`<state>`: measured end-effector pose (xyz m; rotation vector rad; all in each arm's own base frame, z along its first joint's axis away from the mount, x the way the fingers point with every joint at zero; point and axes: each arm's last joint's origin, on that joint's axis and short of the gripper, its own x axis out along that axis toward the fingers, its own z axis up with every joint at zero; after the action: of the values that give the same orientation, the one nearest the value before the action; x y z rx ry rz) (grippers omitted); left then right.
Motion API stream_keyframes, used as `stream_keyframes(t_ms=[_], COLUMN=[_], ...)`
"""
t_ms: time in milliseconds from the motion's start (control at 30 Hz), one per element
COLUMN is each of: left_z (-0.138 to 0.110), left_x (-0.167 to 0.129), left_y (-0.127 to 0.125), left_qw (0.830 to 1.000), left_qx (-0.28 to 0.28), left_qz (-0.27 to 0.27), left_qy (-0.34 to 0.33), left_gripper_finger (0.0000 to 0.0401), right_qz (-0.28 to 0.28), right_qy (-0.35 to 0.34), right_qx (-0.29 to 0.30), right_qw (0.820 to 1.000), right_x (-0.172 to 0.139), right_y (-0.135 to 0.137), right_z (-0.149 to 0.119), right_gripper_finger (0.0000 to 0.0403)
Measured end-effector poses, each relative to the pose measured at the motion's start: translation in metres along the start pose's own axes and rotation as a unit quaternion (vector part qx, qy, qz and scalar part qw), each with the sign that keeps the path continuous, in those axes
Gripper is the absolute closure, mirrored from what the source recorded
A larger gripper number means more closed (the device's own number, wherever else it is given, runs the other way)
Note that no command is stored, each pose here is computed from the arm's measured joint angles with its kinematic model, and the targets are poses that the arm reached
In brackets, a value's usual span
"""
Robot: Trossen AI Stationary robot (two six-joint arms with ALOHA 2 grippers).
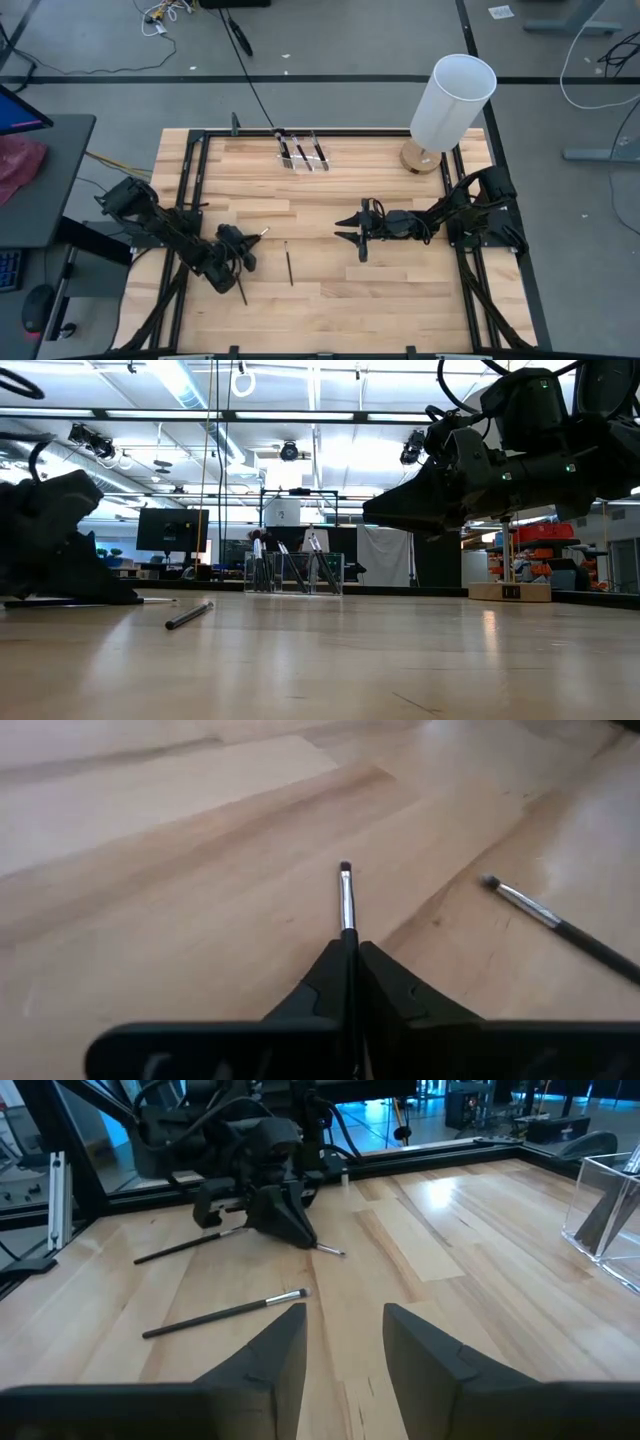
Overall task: Put items in baskets/containers
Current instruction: Put the black eyeshadow brush into the transparent organizer
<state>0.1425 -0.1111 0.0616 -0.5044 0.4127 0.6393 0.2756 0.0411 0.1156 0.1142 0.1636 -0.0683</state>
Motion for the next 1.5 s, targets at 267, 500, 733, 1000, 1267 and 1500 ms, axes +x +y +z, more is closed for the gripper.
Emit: stream_keyframes(t_ms=[267, 500, 733, 1000, 1267, 1500], left_z=[0.021, 0.026, 0.026, 0.028, 0.03, 0.031], left_x=[-0.007, -0.003, 0.002, 0.003, 0.007, 0.006], left_y=[-0.015, -0.017, -0.015, -0.012, -0.002, -0.003], left_qw=[0.999, 0.999, 1.0, 0.999, 0.997, 0.997], left_qx=[-0.017, -0.003, 0.005, 0.043, 0.066, 0.078], left_qz=[-0.043, -0.041, -0.028, -0.016, 0.029, 0.027], left_qy=[0.021, 0.002, 0.009, 0.007, 0.007, -0.011], left_gripper_finger=[0.0398, 0.0399, 0.0401, 0.0328, 0.0209, 0.0193], right_qz=[0.0, 0.001, 0.001, 0.001, 0.001, 0.0], right_qy=[-0.001, -0.002, -0.002, -0.002, -0.002, -0.002], right_qx=[0.0, 0.0, 0.0, 0.0, 0.0, -0.002], right_qw=[1.0, 1.0, 1.0, 1.0, 1.0, 1.0], right_x=[0.0, 0.0, 0.0, 0.0, 0.0, 0.0], right_y=[0.0, 0.0, 0.0, 0.0, 0.0, 0.0], right_z=[0.0, 0.0, 0.0, 0.0, 0.0, 0.0], right_gripper_finger=[0.0269, 0.0269, 0.0269, 0.0269, 0.0269, 0.0269])
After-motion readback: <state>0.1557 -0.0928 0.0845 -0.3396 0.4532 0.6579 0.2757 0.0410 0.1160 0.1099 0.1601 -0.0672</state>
